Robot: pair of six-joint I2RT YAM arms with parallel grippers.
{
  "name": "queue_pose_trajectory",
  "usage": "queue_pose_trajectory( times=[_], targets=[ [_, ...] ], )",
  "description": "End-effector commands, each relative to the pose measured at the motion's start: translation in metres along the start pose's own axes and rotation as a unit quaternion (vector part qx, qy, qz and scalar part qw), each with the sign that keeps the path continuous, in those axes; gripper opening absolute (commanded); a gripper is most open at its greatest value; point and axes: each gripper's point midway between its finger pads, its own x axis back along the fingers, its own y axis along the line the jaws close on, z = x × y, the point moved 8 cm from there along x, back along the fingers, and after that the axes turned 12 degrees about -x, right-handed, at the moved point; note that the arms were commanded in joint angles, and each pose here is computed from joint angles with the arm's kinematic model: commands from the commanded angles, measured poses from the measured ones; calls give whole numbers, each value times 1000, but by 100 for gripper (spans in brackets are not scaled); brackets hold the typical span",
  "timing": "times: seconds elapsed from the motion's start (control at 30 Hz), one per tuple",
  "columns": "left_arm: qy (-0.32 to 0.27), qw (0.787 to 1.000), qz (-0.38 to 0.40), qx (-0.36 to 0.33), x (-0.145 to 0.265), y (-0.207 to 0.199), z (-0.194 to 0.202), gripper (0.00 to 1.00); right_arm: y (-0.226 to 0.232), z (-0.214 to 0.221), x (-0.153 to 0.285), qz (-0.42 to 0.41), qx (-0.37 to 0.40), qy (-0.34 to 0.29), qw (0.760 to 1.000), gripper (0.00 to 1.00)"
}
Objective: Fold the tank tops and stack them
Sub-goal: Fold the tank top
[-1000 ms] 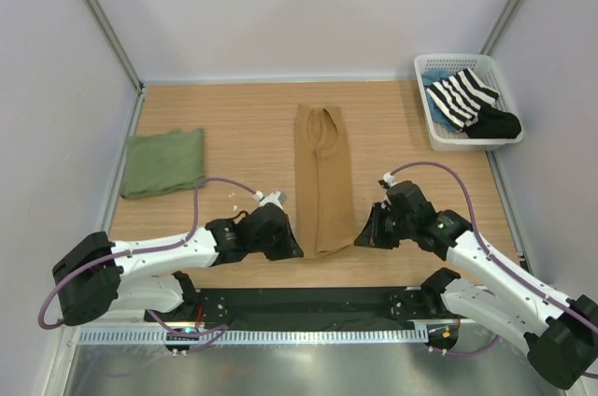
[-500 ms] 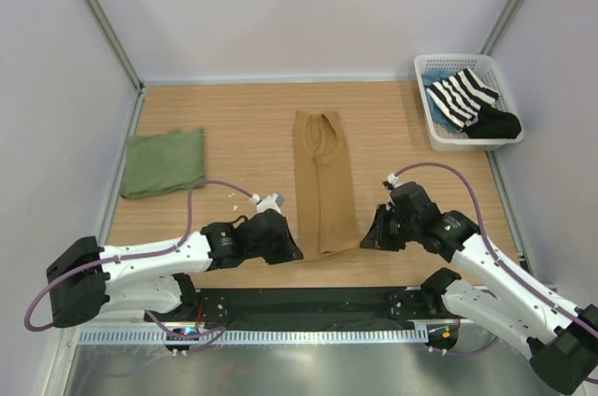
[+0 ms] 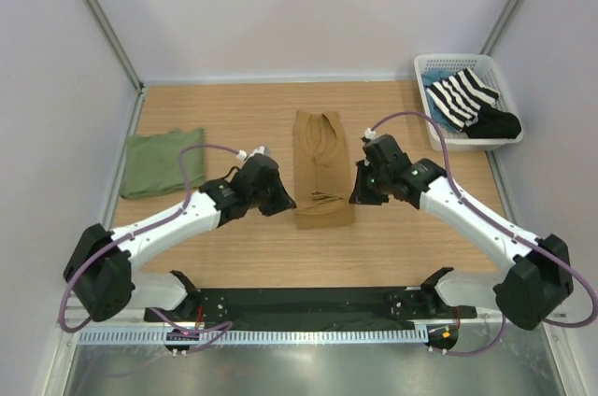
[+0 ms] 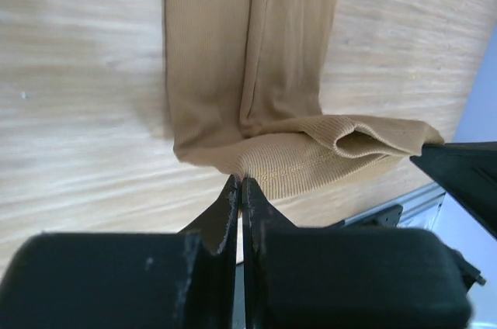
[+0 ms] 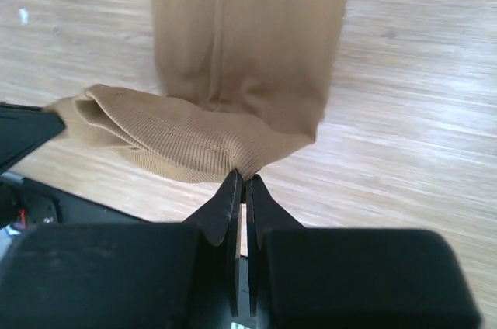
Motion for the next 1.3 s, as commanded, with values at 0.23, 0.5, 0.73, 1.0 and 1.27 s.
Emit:
queue_pose_trajectory(
  times=[0.23,0.5,0.73,1.0,1.27],
  targets=[
    [4,1000,1,-26,-25,-10,-61,0,13,-69,-31,29,16,-42,999,1],
    [13,999,-14,-27,-58,-5,-90,0,3,-105,-69,46,-5,-31,998,1],
    [12,999,-24,-25,-71,0,-107,0,10,-119,-81,43,-6,-32,999,1],
    [5,999,-27,-21,-80,1,-123,0,12,-133,-89,53,-11,-36,998,1],
    [21,999,-40,-11,-111,11,-132,0,-1,-146,-129,63,-28,-27,997,1]
  ],
)
